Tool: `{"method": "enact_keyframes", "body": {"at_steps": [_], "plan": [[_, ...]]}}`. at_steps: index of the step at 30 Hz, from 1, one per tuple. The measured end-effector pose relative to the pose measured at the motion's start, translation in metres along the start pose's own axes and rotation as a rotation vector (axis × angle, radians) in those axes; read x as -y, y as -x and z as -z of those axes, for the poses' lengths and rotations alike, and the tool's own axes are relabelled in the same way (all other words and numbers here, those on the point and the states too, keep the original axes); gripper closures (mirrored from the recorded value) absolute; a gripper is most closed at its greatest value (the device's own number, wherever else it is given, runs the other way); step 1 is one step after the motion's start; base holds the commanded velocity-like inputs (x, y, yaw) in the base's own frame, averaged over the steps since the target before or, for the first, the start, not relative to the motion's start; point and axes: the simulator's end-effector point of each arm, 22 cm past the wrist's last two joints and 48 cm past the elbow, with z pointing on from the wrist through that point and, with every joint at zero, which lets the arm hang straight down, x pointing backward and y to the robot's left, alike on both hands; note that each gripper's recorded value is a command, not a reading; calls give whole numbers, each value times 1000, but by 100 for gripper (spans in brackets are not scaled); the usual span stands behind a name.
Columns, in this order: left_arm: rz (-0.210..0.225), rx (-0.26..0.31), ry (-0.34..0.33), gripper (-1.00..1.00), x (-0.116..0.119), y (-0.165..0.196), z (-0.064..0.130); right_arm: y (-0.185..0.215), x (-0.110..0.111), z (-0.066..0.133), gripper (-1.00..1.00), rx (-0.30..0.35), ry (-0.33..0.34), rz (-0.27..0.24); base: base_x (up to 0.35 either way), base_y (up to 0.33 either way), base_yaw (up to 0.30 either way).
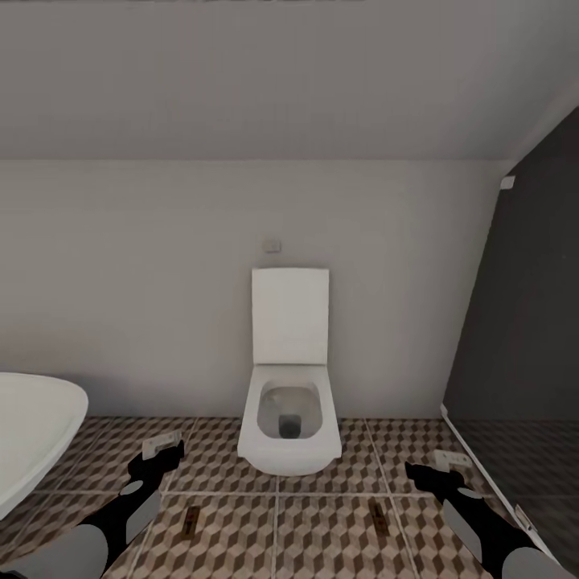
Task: Take the four mousetraps from the cabinet in the bathroom and place them on the bathroom floor. Make sure all four end up on the same floor surface, and ensure that at least two of them are either under or directly next to the same bathroom sink.
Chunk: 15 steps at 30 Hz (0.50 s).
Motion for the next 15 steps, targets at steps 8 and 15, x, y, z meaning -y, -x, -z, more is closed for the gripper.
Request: {"method": "enact_keyframes", "body": {"at_steps": [8,15], "plan": [[5,-16,11,-100,-4,11,4,13,-1,7,-100,-7,1,6,0,0,0],[-10,-91,54,-100,-22,-8,13,-2,11,14,-100,-81,-24,11,0,0,0]]}}
